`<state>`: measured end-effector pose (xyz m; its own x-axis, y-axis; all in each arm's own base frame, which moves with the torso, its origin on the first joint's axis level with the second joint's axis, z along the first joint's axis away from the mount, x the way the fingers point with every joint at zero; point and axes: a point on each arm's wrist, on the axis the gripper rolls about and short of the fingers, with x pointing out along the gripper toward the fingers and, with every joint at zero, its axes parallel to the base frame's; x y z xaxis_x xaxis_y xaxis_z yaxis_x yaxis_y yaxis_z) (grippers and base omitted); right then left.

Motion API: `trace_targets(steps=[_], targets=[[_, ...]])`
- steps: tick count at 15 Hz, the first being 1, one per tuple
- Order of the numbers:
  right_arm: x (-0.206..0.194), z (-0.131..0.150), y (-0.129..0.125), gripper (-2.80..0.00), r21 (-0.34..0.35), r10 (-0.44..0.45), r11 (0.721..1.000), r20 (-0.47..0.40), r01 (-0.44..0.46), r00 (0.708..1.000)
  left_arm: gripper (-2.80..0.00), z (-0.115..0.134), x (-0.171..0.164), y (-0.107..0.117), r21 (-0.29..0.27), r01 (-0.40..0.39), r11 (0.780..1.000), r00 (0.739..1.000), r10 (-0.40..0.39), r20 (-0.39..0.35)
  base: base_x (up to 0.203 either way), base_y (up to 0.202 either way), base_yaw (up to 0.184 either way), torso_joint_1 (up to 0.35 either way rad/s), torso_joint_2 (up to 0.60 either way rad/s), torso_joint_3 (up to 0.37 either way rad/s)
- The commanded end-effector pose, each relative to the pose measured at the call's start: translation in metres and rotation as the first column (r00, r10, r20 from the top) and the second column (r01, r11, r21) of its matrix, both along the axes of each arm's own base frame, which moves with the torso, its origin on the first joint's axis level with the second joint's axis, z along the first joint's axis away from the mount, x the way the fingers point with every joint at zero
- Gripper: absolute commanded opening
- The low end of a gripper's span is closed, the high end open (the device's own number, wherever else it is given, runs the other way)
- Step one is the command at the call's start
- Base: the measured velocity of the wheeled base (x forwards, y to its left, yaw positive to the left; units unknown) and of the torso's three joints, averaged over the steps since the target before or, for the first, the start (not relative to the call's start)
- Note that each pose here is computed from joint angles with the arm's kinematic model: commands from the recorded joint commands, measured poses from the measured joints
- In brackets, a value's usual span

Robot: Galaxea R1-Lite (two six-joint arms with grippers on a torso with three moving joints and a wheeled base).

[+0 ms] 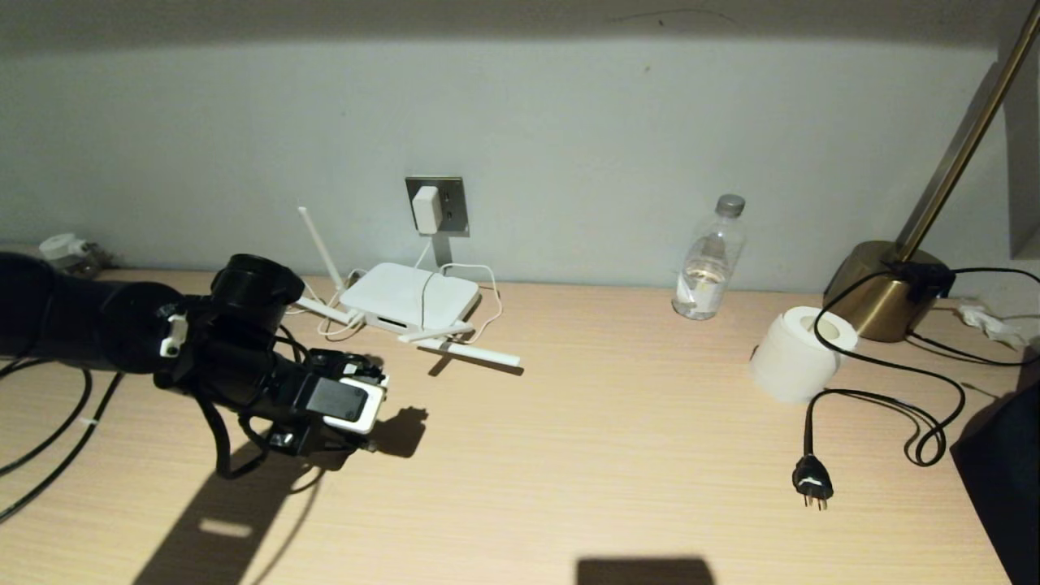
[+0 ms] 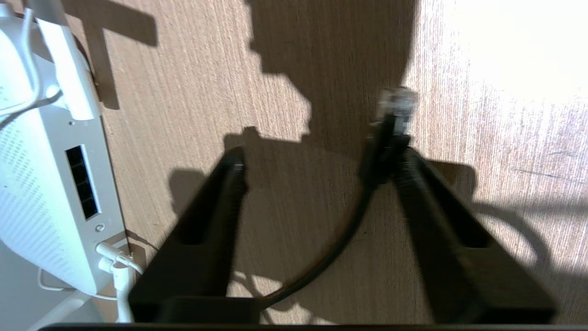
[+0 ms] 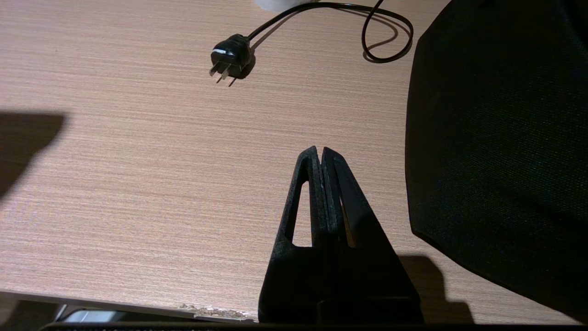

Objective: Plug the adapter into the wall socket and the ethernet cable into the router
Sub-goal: Pick up cable

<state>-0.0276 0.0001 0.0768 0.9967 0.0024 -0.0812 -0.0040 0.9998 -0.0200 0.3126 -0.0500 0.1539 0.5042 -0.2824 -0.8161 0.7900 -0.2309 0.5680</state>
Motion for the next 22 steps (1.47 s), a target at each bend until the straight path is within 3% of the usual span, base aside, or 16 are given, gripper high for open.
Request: trace_targets(steps=[1, 6, 10, 12, 14, 17, 20, 22], targets=[[0.0, 0.0, 0.0, -2.8, -0.001, 0.001, 1.0, -0.002, -0.001, 1.0, -2.8, -0.004, 0.001, 0.0, 0.004, 0.009, 1.0, 1.0, -0.008, -0.016, 0.0, 0.0, 0.0, 0.0, 0.0, 0.0], [0.0, 0.0, 0.0, -2.8, -0.001, 0.001, 1.0, -0.002, -0.001, 1.0, -2.8, -0.004, 0.003, -0.001, 0.024, 0.013, 1.0, 0.989, -0.009, -0.145, 0.0, 0.0, 0.0, 0.0, 0.0, 0.0], [0.0, 0.0, 0.0, -2.8, -0.001, 0.001, 1.0, -0.002, -0.001, 1.0, -2.8, -0.002, 0.001, -0.001, 0.025, 0.013, 1.0, 0.988, -0.009, -0.153, 0.0, 0.0, 0.0, 0.0, 0.0, 0.0], [0.0, 0.0, 0.0, -2.8, -0.001, -0.001, 1.0, -0.002, 0.001, 1.0, -2.8, 0.007, -0.004, 0.0, 0.022, 0.005, 1.0, 0.984, -0.001, -0.179, 0.0, 0.0, 0.0, 0.0, 0.0, 0.0], [0.0, 0.0, 0.0, -2.8, -0.001, 0.001, 1.0, -0.002, -0.001, 1.0, -2.8, 0.024, -0.012, 0.001, 0.004, -0.055, 0.998, 0.973, 0.055, -0.224, 0.0, 0.0, 0.0, 0.0, 0.0, 0.0], [0.0, 0.0, 0.0, -2.8, -0.001, 0.001, 1.0, -0.002, -0.001, 1.0, -2.8, 0.041, -0.03, 0.004, -0.027, -0.208, 0.978, 0.929, 0.189, -0.317, 0.0, 0.0, 0.0, 0.0, 0.0, 0.0], [0.0, 0.0, 0.0, -2.8, -0.001, 0.001, 1.0, -0.003, -0.001, 1.0, -2.8, 0.048, -0.046, 0.006, -0.039, -0.347, 0.937, 0.866, 0.305, -0.397, 0.0, 0.0, 0.0, 0.0, 0.0, 0.0], [0.0, 0.0, 0.0, -2.8, -0.001, 0.001, 1.0, -0.001, -0.001, 1.0, -2.8, 0.048, -0.046, 0.006, -0.05, -0.438, 0.897, 0.821, 0.377, -0.428, 0.0, 0.0, 0.0, 0.0, 0.0, 0.0]])
